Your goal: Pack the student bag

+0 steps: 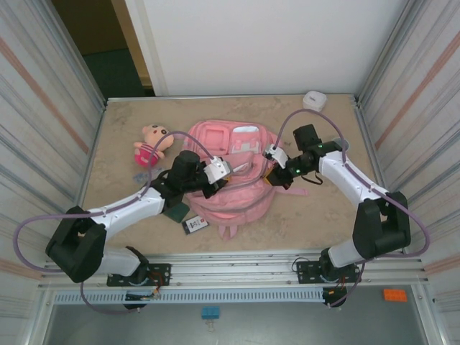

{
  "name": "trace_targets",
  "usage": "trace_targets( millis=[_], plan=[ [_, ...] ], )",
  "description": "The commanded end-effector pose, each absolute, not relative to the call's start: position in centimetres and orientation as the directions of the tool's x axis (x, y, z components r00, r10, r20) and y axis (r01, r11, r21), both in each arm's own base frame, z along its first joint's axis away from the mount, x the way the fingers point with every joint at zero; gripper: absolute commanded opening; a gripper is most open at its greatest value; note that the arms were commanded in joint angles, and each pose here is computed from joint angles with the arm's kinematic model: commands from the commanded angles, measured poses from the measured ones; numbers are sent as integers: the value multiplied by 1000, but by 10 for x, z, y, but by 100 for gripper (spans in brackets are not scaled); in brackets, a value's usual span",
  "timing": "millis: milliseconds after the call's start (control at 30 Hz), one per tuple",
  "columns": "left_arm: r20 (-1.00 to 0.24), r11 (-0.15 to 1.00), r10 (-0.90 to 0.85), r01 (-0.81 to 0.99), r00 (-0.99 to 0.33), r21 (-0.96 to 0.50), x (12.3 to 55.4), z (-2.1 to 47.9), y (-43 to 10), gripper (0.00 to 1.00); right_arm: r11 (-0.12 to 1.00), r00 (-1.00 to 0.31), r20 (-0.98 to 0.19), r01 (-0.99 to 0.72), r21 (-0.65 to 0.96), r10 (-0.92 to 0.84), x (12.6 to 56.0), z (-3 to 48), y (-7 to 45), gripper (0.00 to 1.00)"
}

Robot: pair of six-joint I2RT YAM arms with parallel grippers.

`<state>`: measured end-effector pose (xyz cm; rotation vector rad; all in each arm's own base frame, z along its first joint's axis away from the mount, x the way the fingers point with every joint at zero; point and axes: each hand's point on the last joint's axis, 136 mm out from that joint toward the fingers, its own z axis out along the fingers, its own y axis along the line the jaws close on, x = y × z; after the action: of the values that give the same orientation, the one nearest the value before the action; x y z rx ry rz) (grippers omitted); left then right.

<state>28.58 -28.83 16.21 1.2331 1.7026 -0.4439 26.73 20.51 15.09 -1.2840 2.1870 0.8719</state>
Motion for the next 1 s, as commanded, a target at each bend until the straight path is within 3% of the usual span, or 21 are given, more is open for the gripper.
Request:
trace_targets(
  millis=[0, 267, 433, 467, 533, 733, 967],
  plan=[
    [-893, 577, 450, 768, -14, 279, 312, 214, -288, 0, 374, -545, -663, -837, 398, -513, 251, 167, 223, 0],
    [-900, 640, 429, 727, -73, 247, 317, 215, -292, 0, 445, -658, -633, -749, 491, -409, 235, 171, 240, 0],
    [-908, 620, 414, 750, -63, 231, 314, 215, -302, 0, 544, -718, -626, -671, 504, -304, 242, 161, 235, 0],
    [-910, 612, 411, 756, -57, 230, 312, 216, -305, 0, 573, -728, -624, -651, 497, -286, 245, 158, 232, 2],
    [-911, 603, 409, 763, -46, 232, 309, 218, -308, 0, 637, -753, -614, -598, 486, -238, 251, 150, 225, 17],
    [-918, 600, 396, 767, -39, 226, 306, 223, -309, 0, 652, -749, -624, -590, 477, -221, 243, 141, 223, 26],
    [-923, 588, 385, 777, -24, 225, 303, 227, -310, 0, 669, -733, -650, -587, 455, -202, 242, 140, 218, 20]
  ],
)
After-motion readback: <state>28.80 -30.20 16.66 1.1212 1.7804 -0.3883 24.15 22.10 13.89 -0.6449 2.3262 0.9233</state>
